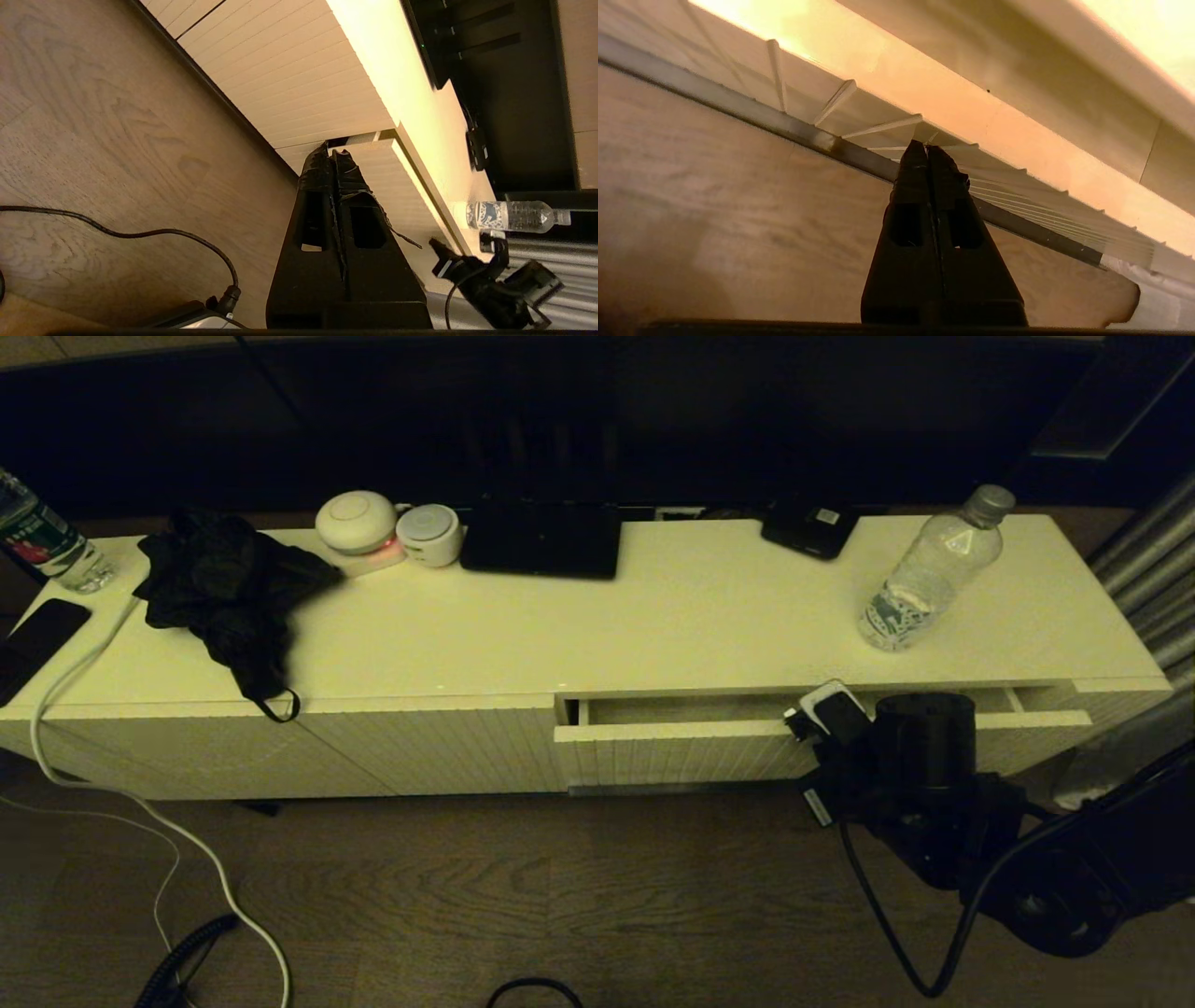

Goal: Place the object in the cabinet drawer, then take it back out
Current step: Close the drawer

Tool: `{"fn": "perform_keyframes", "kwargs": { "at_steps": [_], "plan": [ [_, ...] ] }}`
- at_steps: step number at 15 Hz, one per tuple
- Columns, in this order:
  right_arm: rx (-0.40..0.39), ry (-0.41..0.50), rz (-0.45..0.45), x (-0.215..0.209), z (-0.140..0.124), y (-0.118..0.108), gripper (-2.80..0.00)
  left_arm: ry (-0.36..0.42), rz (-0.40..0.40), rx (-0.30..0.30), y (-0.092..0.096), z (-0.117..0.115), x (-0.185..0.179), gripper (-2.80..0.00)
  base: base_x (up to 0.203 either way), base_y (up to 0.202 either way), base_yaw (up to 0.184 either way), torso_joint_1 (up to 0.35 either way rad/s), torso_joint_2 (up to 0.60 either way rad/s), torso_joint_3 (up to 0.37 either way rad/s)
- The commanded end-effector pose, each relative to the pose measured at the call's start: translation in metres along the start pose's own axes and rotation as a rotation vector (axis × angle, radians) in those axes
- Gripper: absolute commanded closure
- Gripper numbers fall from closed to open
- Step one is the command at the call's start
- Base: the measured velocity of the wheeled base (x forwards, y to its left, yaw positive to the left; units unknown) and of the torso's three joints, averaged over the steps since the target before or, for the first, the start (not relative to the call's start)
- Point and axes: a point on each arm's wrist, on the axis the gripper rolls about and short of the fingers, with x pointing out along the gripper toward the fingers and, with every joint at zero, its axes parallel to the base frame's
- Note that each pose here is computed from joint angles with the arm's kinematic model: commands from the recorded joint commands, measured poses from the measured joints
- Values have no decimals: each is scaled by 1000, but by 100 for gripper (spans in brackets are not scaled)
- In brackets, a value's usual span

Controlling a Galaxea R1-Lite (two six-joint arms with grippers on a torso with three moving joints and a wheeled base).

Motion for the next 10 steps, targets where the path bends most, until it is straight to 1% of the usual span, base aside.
{"fn": "perform_keyframes", "kwargs": {
  "at_steps": [1, 5, 8, 10],
  "plan": [
    [8, -13, -16, 7, 4, -1, 0, -2, -1, -6, 0, 0, 0, 0, 0, 0, 0, 0, 0, 0],
    [39, -65, -47, 22, 7, 1, 0, -1, 0, -6, 0, 0, 0, 0, 0, 0, 0, 0, 0, 0],
    [42, -47, -61, 31, 3, -1, 0, -2, -1, -6, 0, 0, 0, 0, 0, 0, 0, 0, 0, 0],
    [55, -45, -61, 27, 4, -4, 0, -2, -1, -6, 0, 0, 0, 0, 0, 0, 0, 0, 0, 0]
  ]
}}
